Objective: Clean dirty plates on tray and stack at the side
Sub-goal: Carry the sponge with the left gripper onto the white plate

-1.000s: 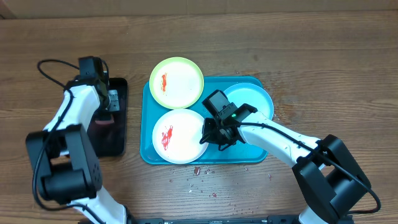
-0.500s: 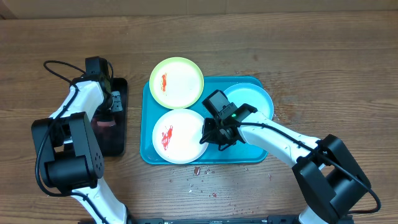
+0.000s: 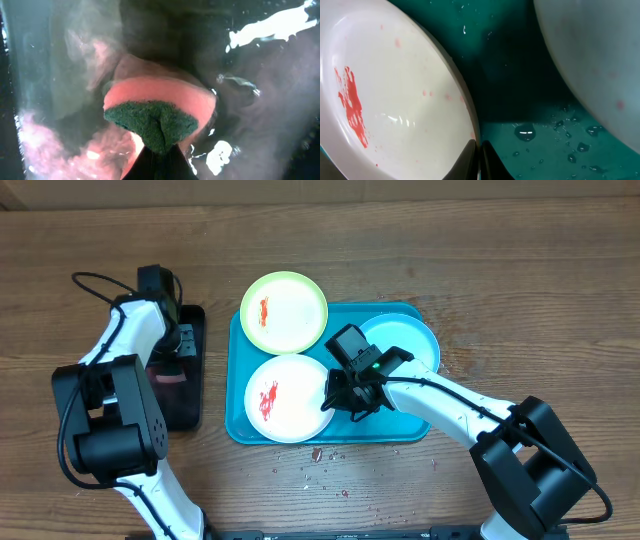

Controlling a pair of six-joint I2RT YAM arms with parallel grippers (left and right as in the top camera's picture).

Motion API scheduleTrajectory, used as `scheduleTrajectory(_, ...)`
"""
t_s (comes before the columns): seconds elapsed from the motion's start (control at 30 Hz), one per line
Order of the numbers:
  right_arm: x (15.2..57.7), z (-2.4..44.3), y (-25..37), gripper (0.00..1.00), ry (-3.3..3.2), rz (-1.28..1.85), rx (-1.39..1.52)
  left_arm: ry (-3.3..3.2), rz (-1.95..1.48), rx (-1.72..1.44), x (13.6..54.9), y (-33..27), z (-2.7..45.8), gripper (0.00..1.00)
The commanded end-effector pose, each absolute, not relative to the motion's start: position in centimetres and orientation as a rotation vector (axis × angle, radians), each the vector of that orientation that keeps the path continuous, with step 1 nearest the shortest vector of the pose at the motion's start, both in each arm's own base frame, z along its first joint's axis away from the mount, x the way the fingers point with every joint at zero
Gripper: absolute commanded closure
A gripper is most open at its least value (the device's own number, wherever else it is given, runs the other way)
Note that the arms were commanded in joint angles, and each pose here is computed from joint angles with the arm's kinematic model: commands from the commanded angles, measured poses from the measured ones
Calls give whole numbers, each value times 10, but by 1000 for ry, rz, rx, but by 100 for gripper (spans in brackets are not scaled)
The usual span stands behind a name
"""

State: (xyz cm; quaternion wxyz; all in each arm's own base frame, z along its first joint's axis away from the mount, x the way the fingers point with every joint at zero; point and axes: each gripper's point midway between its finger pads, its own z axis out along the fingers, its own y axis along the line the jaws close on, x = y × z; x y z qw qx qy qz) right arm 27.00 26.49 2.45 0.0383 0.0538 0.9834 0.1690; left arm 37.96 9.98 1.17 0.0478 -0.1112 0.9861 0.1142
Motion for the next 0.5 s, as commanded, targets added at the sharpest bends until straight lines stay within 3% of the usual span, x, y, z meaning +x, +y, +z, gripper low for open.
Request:
scheduleTrajectory(0.0, 272, 23, 264, 95, 3009, 509, 167, 2913, 271, -371, 401, 98, 60, 96)
scheduleTrajectory(0.2, 272, 23, 264, 95, 3008, 512, 167, 2830, -23, -328, 400, 62, 149, 96)
scheduleTrajectory(0.47, 276, 24, 265, 95, 2995, 528, 173, 2901, -370, -92, 359, -27, 182, 96)
